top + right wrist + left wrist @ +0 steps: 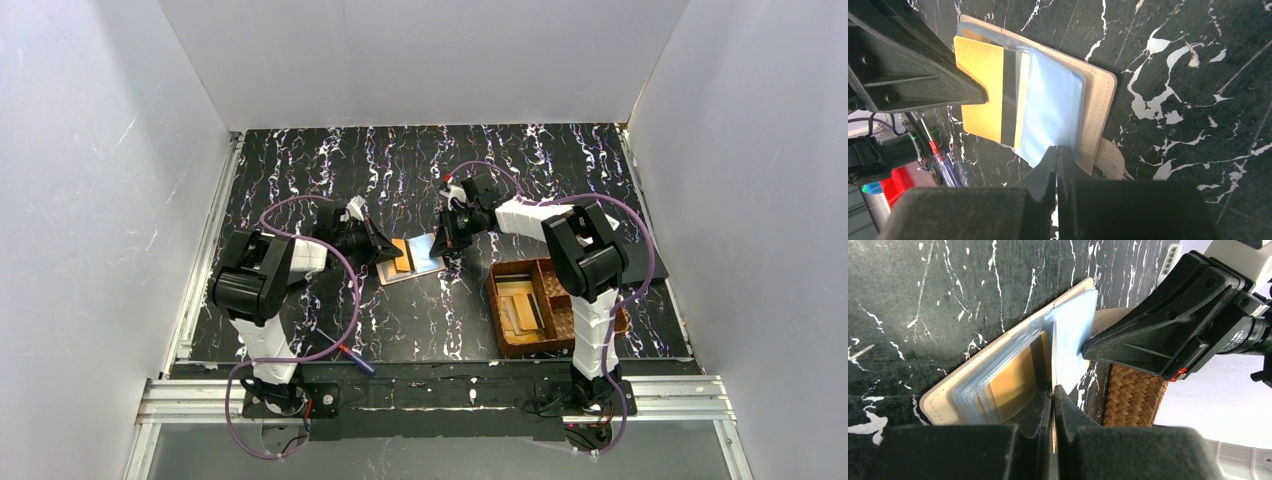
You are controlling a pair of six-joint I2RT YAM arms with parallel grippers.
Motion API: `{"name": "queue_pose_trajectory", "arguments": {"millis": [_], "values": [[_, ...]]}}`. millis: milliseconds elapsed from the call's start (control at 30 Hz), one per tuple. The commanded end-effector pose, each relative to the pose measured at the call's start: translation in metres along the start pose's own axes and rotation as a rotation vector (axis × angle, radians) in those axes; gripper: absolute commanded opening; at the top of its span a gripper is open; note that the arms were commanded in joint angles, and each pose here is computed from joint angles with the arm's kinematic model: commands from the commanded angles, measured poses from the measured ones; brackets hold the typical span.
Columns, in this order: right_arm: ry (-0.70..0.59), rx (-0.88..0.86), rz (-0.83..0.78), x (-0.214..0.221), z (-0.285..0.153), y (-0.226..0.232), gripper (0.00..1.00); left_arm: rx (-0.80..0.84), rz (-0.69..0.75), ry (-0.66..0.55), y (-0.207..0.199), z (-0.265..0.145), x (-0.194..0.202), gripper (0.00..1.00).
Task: Put the credit cards into the card holder
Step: Insert the credit card into the card holder.
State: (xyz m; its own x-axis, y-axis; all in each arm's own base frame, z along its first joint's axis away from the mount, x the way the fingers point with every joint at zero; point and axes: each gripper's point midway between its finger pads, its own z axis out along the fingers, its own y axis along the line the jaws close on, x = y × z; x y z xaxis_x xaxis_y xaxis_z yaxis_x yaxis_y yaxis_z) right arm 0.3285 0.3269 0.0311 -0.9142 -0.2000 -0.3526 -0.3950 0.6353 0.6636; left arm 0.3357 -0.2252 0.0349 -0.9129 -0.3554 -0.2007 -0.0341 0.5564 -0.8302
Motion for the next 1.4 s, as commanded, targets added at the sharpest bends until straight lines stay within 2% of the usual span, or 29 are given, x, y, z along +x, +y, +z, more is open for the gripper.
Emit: {"name": "queue_pose_trajectory", "arguments": {"millis": [0, 400, 600, 700, 767, 933, 1033, 1100, 1267, 1367], "values": [[0.025, 0.067, 0.007, 0.014, -0.001, -0.016, 0.02, -0.007, 0.045, -0.045, -0.002, 0.003, -0.003, 0.00], [0.029, 0.060, 0.004, 0.015, -0.001, -0.014, 0.02, 0.028, 0.033, -0.005, 0.001, 0.008, 0.008, 0.00], [0.020, 0.070, -0.013, 0.007, -0.007, -0.009, 0.04, 0.050, -0.043, 0.051, -0.002, 0.007, 0.016, 0.01], [0.009, 0.082, -0.018, 0.000, -0.013, -0.004, 0.09, 0.027, -0.081, 0.056, -0.001, 0.005, 0.017, 0.19], [0.001, 0.091, -0.027, -0.004, -0.018, -0.001, 0.13, 0.009, -0.086, 0.056, -0.004, 0.002, 0.016, 0.34], [-0.005, 0.114, -0.048, -0.011, -0.027, 0.003, 0.16, -0.094, -0.084, 0.090, -0.005, -0.008, 0.013, 0.50], [-0.006, 0.119, -0.043, -0.011, -0.028, 0.004, 0.17, -0.231, -0.061, 0.115, 0.003, -0.019, 0.013, 0.56], [-0.006, 0.114, -0.036, -0.009, -0.027, 0.003, 0.17, -0.296, -0.040, 0.133, 0.007, -0.026, 0.016, 0.65], [-0.011, 0.092, -0.027, -0.007, -0.022, 0.004, 0.17, -0.379, -0.029, 0.149, 0.011, -0.034, 0.018, 0.66], [-0.017, 0.076, -0.026, -0.008, -0.023, 0.007, 0.20, -0.377, -0.014, 0.160, 0.008, -0.032, 0.021, 0.62]]}}
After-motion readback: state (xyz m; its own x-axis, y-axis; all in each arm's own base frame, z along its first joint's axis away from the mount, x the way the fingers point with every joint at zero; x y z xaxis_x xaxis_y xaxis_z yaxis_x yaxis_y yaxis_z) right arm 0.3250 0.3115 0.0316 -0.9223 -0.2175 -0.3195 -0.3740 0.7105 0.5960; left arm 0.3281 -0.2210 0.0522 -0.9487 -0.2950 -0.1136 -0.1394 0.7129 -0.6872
